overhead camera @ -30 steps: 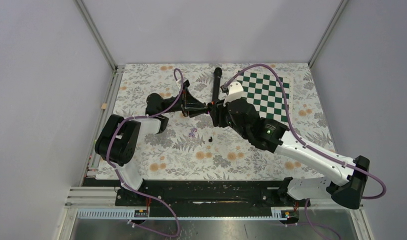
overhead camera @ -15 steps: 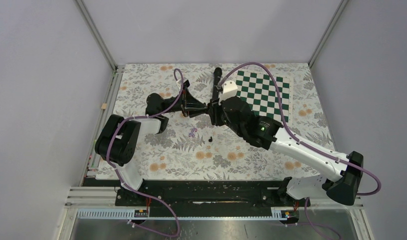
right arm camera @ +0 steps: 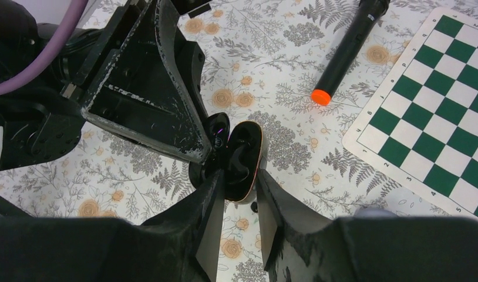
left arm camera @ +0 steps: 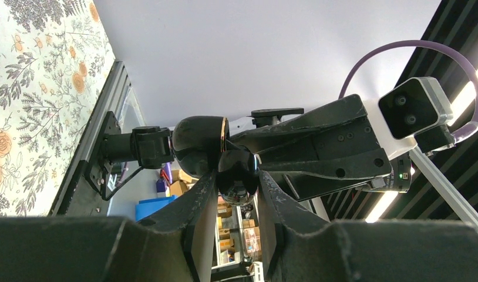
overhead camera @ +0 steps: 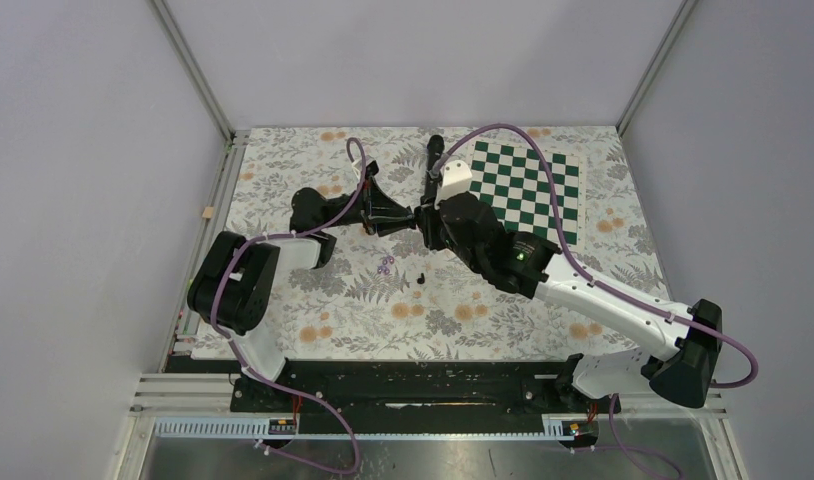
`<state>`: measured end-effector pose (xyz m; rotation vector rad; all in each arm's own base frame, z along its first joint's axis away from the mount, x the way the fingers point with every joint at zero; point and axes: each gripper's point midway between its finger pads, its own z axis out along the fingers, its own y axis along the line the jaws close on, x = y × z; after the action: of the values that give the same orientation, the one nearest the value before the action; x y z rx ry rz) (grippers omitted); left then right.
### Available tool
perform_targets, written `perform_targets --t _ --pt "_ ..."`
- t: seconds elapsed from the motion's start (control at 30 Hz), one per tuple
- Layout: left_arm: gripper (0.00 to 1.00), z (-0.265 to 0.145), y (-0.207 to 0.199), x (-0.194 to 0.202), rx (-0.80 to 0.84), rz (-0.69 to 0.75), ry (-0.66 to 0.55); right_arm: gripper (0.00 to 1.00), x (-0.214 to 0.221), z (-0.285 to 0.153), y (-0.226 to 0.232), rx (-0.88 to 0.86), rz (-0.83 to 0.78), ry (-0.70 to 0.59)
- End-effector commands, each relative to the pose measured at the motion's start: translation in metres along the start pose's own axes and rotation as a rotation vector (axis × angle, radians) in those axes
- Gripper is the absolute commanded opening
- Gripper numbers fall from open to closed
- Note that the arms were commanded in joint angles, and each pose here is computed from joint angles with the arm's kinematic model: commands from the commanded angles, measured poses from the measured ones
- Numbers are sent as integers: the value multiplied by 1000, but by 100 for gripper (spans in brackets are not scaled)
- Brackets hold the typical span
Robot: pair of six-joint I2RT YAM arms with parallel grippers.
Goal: Insert the wireless bluetooth earbuds into the charging case
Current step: Pick up the right earbud from the right side groove of the charging case.
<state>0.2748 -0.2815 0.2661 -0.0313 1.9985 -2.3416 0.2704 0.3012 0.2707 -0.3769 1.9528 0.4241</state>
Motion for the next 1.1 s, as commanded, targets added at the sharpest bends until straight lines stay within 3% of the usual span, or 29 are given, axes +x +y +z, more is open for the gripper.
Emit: perform_targets --t 0.0,0.63,1.07 --pt "0 -1 -23 11 47 112 11 33 -27 -2 0 27 12 -90" --pt "0 -4 -25 12 48 116 6 38 -12 6 6 3 12 -48" --pt "0 -5 -9 12 28 83 11 25 -38 -13 1 -7 6 -127"
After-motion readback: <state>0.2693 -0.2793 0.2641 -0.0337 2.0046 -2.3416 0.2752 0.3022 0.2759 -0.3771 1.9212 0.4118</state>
